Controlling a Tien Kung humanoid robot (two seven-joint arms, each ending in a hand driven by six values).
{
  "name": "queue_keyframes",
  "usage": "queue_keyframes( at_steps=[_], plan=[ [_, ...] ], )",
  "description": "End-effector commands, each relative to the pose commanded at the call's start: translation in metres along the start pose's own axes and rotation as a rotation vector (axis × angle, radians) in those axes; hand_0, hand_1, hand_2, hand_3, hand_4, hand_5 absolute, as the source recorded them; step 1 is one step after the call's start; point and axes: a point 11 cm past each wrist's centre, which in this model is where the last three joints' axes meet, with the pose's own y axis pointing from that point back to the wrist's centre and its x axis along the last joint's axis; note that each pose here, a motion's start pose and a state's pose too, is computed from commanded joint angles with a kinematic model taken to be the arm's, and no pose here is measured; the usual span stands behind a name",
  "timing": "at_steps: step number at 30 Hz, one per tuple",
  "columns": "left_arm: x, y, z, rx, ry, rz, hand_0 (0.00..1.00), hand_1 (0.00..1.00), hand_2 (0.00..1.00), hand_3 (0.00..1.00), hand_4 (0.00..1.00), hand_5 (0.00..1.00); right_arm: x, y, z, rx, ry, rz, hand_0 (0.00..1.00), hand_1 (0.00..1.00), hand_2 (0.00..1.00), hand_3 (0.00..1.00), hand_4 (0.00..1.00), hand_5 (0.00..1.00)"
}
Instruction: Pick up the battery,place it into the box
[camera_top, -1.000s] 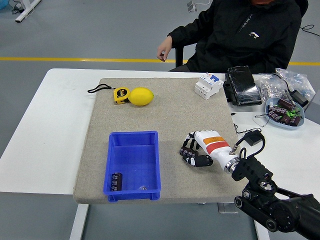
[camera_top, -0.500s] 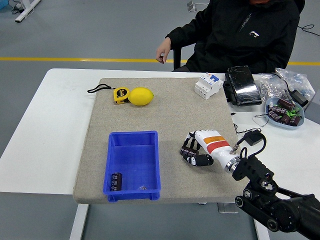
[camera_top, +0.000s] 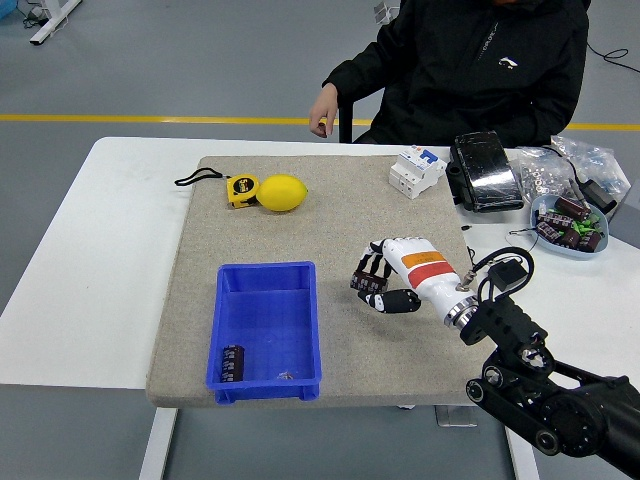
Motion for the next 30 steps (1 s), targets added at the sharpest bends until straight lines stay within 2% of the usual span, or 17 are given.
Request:
queue_keyframes(
  at_steps=[8,12,16,21,22,23,28,29,30],
  plan=[
    [0.003,0.000,-0.001,0.002,-0.001,0.003,0.782,0.767,0.783,0.612,0.676,0.610,0.016,-0.010,-0.051,0.128,-0.028,0.045,0.151,0.357,0.402,0.459,0.810,0.085],
    [0.004,0.000,-0.002,0.005,-0.003,0.006,0.782,0.767,0.781,0.613,0.676,0.609,0.017,-0.014,-0.088,0.215,-0.064,0.047,0.152,0.358,0.404,0.460,0.808,0.091],
    [0.004,0.000,-0.003,0.010,-0.005,0.008,0.782,0.767,0.781,0.613,0.676,0.609,0.008,-0.012,-0.124,0.298,-0.090,0.018,0.152,0.358,0.404,0.460,0.808,0.091],
    [0.004,0.000,-0.005,0.014,-0.004,0.009,0.782,0.767,0.782,0.613,0.675,0.608,-0.010,-0.009,-0.147,0.353,-0.092,-0.037,0.154,0.359,0.408,0.469,0.796,0.102],
    [0.004,0.000,-0.005,0.015,-0.004,0.009,0.782,0.767,0.782,0.613,0.675,0.608,-0.013,-0.008,-0.149,0.355,-0.091,-0.046,0.154,0.359,0.408,0.469,0.796,0.102],
    [0.004,0.000,-0.005,0.015,-0.005,0.009,0.781,0.767,0.782,0.612,0.677,0.610,-0.018,-0.008,-0.150,0.352,-0.085,-0.069,0.237,0.427,0.465,0.540,0.849,0.238],
    [0.005,0.000,-0.006,0.017,-0.005,0.008,0.781,0.767,0.782,0.612,0.677,0.610,-0.039,-0.008,-0.142,0.300,-0.031,-0.195,0.237,0.427,0.465,0.540,0.849,0.238],
    [0.005,0.000,-0.006,0.017,-0.005,0.008,0.782,0.766,0.782,0.613,0.676,0.607,-0.042,-0.008,-0.140,0.291,-0.022,-0.217,0.485,0.624,0.686,0.880,0.998,0.395],
    [0.005,0.000,-0.006,0.017,-0.005,0.009,0.782,0.766,0.782,0.613,0.676,0.607,-0.045,-0.007,-0.138,0.282,-0.017,-0.238,0.485,0.624,0.686,0.880,0.998,0.395]
  ],
)
